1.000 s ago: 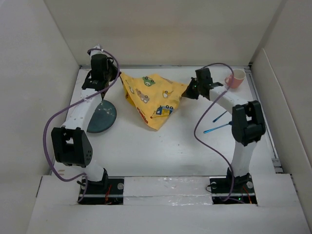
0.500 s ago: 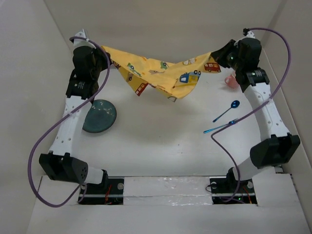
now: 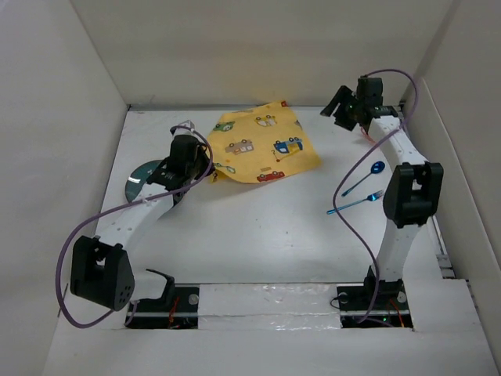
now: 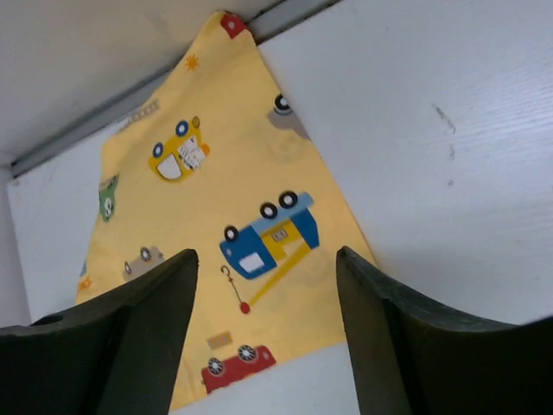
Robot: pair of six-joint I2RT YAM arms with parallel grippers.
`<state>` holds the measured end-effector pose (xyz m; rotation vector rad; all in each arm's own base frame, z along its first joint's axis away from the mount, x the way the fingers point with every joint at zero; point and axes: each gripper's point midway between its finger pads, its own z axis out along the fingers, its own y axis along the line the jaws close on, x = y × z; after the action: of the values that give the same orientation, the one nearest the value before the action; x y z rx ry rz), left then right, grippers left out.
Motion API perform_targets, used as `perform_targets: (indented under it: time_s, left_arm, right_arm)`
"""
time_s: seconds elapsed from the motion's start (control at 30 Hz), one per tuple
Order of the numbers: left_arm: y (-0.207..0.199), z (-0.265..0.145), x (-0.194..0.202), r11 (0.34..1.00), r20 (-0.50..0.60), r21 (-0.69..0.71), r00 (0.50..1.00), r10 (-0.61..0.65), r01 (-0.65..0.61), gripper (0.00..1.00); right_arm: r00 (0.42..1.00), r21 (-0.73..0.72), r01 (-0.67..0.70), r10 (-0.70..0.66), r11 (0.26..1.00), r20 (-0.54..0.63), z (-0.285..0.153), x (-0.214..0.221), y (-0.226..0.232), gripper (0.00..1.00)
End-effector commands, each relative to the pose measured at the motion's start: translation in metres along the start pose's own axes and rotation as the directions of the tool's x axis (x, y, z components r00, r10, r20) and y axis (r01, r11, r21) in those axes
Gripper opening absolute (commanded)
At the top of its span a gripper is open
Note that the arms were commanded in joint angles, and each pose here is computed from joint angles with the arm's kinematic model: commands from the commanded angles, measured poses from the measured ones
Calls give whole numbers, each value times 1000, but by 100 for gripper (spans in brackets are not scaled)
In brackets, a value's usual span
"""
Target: Set the dinner table for one person
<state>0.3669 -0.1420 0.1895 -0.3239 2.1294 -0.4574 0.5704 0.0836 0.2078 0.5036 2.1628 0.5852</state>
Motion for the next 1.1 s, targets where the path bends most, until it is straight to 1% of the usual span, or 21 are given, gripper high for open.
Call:
perform_targets:
  time_s: [0.0,0.07,0.13,0.17,0.2,0.3,0.33,0.37,0.43,0.47,0.57,0.67,0.73,0.87,1.0,1.07]
  left_arm:
    - [-3,2,-11,998,55,15,997,-63,62,0]
    - [-1,4,-14,999,58,-1,997,-53,53,0]
    - [-4,7,-22,1000,65,-9,998,-22,23,0]
    - [-2,10,-19,1000,55,-16,998,-21,21,0]
    - [-5,12,-23,1000,56,-13,998,-15,16,0]
    - [-2,18,-17,1000,27,-26,1000,12,-11,0]
    - [-2,19,-16,1000,23,-27,1000,15,-14,0]
    - [-2,19,-16,1000,23,-26,1000,16,-16,0]
    - [-3,19,-15,1000,22,-17,1000,19,-19,0]
    - [-3,19,-14,1000,21,-16,1000,19,-19,0]
    - [-5,18,-12,1000,16,1,1000,14,-14,0]
    - [-6,16,-9,1000,15,14,1000,3,-3,0]
    - [-5,14,-8,1000,17,19,1000,-4,4,0]
    - [-5,11,-4,1000,23,17,1000,6,-7,0]
    - [-7,8,-3,999,30,2,999,40,-40,0]
    - [-7,9,-3,999,33,4,999,41,-42,0]
  right_arm:
    - [993,-58,87,-82,995,79,-59,14,28,68]
    - [998,-19,58,-57,998,41,-55,45,8,60]
    - [997,45,3,0,999,-80,-42,98,-29,60]
    - [996,40,2,1,999,-89,-43,100,-29,61]
    - [992,43,12,-7,999,-123,-38,113,-30,61]
    - [979,137,62,-33,989,-202,-21,141,-42,62]
    - [976,170,72,-35,983,-214,-9,141,-49,62]
    - [971,213,90,-38,973,-235,-6,148,-56,62]
    - [968,254,99,-34,962,-249,5,151,-65,62]
    - [968,295,115,-41,949,-246,6,152,-71,61]
    - [967,359,131,-39,924,-251,16,147,-80,60]
    - [963,422,153,-38,893,-267,22,146,-92,57]
    - [961,446,156,-31,881,-275,24,149,-98,55]
    - [951,480,169,-14,861,-309,25,158,-108,46]
    - [941,497,185,-8,848,-338,22,164,-114,45]
    - [928,494,213,-17,843,-371,20,171,-113,49]
